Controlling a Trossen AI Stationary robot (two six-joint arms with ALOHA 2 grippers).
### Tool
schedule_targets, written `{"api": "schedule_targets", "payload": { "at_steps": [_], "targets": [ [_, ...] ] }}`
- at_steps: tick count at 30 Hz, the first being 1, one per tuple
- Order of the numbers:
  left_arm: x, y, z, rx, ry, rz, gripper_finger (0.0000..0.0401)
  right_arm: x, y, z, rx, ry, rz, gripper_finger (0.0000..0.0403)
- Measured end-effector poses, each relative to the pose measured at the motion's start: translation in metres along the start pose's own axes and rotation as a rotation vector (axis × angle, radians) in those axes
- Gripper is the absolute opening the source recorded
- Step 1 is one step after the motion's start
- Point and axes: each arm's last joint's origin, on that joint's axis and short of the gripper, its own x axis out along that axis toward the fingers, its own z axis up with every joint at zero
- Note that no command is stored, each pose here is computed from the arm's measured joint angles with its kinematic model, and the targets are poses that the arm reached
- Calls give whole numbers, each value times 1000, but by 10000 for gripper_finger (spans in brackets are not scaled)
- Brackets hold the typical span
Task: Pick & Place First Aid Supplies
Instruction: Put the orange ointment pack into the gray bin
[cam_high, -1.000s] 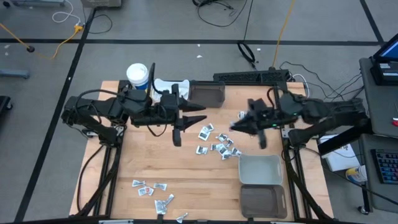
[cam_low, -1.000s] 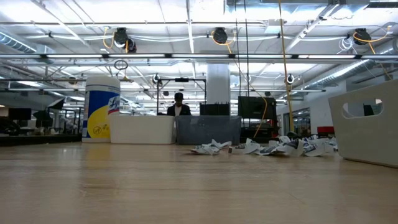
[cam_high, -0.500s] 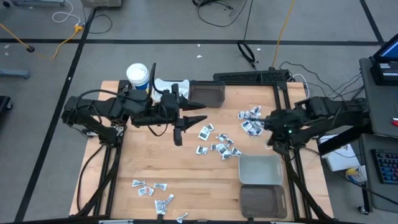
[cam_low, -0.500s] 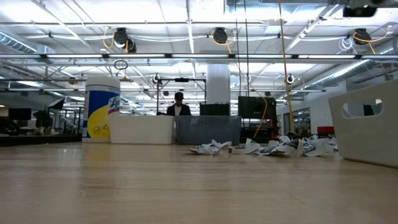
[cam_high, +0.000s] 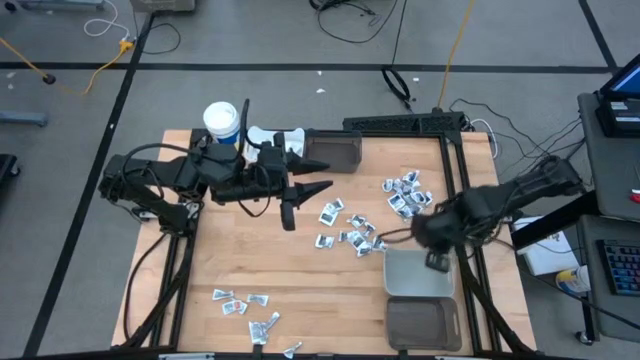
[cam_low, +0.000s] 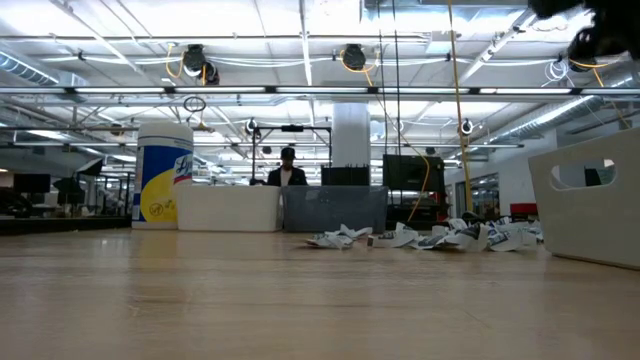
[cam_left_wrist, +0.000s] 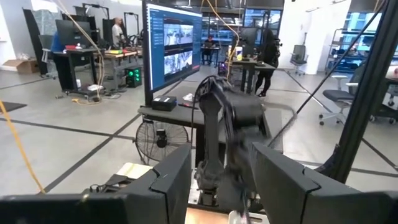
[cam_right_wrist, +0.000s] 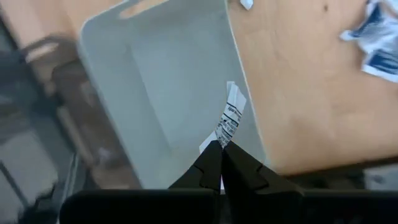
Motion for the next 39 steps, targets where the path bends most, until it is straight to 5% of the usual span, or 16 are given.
{"api": "schedule_targets", "payload": {
  "at_steps": [13,21,33,39],
  "targets": [
    [0,-2,0,-3,4,-35,170,97,-4,-1,352,-55,62,0],
    [0,-2,0,-3,5,-38,170,111,-6,-6,405,3,121,5],
    [0,-3,-3,6,36,-65,170,109,-2,-4,348,27,210,182],
    [-4,-5,-10,-6,123,-137,170,89,-8,-8,322,-73,276,203]
  ]
}}
